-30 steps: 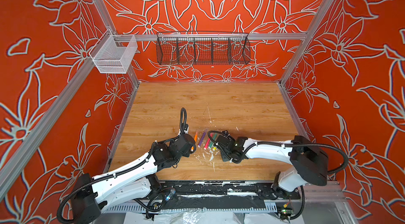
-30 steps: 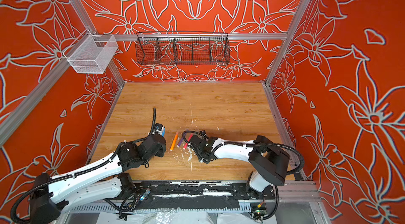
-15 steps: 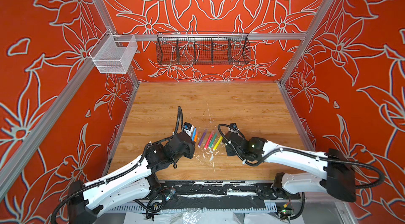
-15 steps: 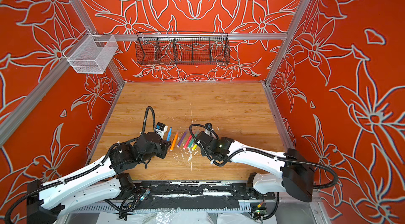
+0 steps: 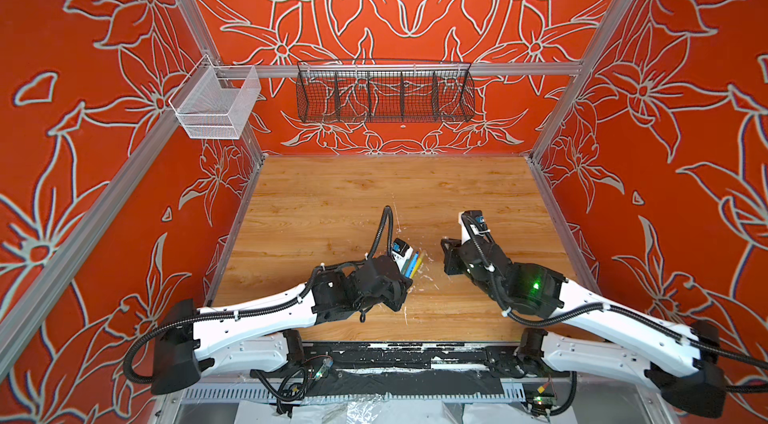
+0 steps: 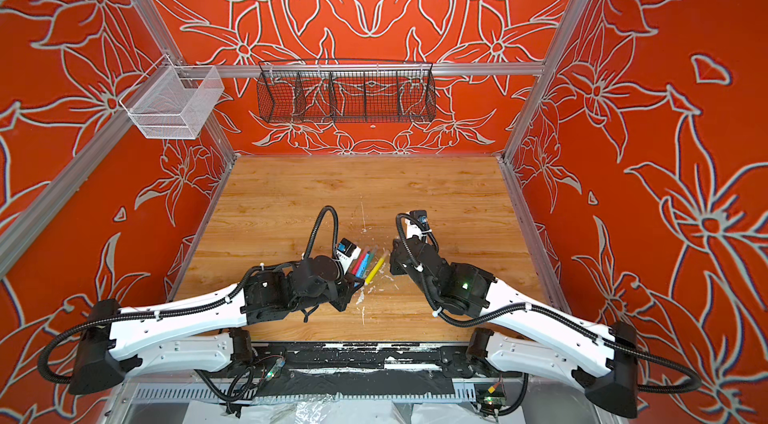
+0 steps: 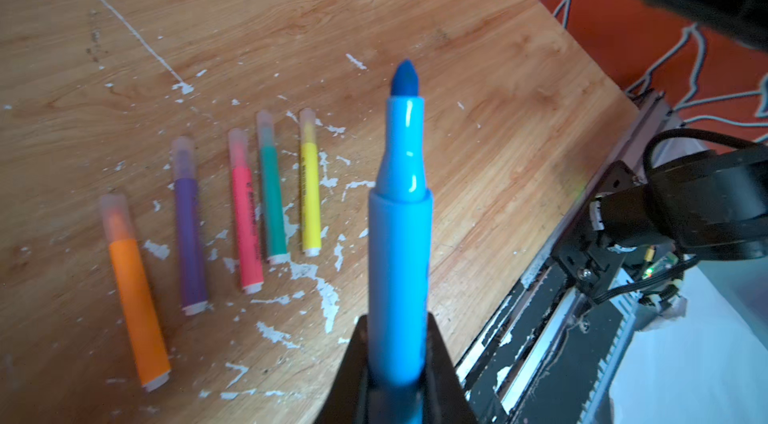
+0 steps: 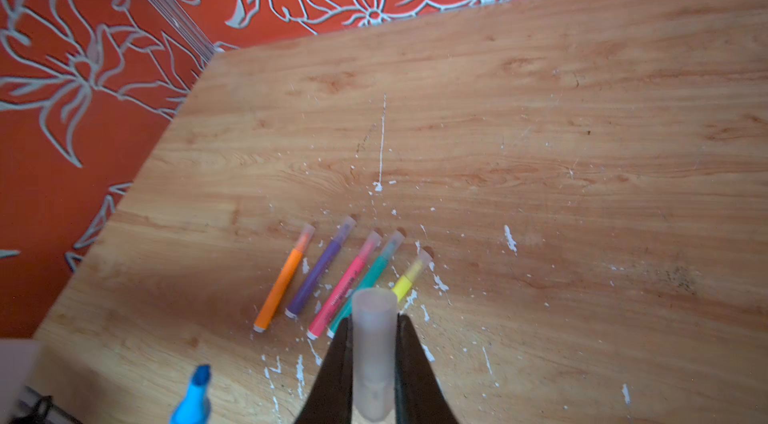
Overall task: Insert the pens into the pen caps
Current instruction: 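Carry the translucent cap over the blue marker's tip with the right gripper, then lower the cap onto the blue marker tip and release with the right gripper, then press the right gripper down on the cap while the left holds the marker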
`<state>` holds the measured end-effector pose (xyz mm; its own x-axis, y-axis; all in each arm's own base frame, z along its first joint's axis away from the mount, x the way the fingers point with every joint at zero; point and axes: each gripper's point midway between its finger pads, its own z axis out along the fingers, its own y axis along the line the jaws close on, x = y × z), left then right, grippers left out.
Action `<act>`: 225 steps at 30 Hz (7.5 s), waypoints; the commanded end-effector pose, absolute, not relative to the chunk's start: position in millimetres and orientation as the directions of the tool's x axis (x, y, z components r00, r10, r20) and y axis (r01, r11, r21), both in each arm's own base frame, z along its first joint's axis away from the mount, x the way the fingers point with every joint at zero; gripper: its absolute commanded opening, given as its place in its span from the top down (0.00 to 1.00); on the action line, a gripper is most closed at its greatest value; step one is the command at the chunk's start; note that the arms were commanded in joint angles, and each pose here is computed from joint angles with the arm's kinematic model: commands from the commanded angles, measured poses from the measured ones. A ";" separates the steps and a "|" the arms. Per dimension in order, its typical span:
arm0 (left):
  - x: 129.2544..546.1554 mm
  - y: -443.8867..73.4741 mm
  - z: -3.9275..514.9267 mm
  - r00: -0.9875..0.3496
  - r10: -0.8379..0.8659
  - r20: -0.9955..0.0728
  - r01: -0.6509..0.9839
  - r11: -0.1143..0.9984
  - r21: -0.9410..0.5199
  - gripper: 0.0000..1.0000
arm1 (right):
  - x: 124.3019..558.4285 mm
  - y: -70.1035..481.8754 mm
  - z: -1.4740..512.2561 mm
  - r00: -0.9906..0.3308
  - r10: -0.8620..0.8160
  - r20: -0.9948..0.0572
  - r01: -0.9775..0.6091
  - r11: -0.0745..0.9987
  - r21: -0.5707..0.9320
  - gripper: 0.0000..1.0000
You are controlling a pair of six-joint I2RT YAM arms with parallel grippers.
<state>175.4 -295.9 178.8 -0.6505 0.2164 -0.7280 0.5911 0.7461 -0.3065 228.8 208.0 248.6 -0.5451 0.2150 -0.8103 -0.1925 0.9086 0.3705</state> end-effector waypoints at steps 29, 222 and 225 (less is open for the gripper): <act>199.3 -310.4 169.3 -0.651 0.107 -0.751 0.512 0.793 -0.330 1.00 | 262.4 256.2 231.3 -0.656 0.474 -0.587 -0.229 0.616 0.753 0.91; 287.0 -285.6 286.9 -0.397 0.002 -0.918 0.532 0.815 -0.228 1.00 | 181.1 322.6 173.0 -0.741 0.211 -0.637 -0.382 0.649 0.658 1.00; 292.3 -280.8 290.0 -0.406 -0.009 -0.914 0.527 0.815 -0.242 1.00 | 175.8 327.1 164.4 -0.747 0.188 -0.638 -0.387 0.657 0.647 1.00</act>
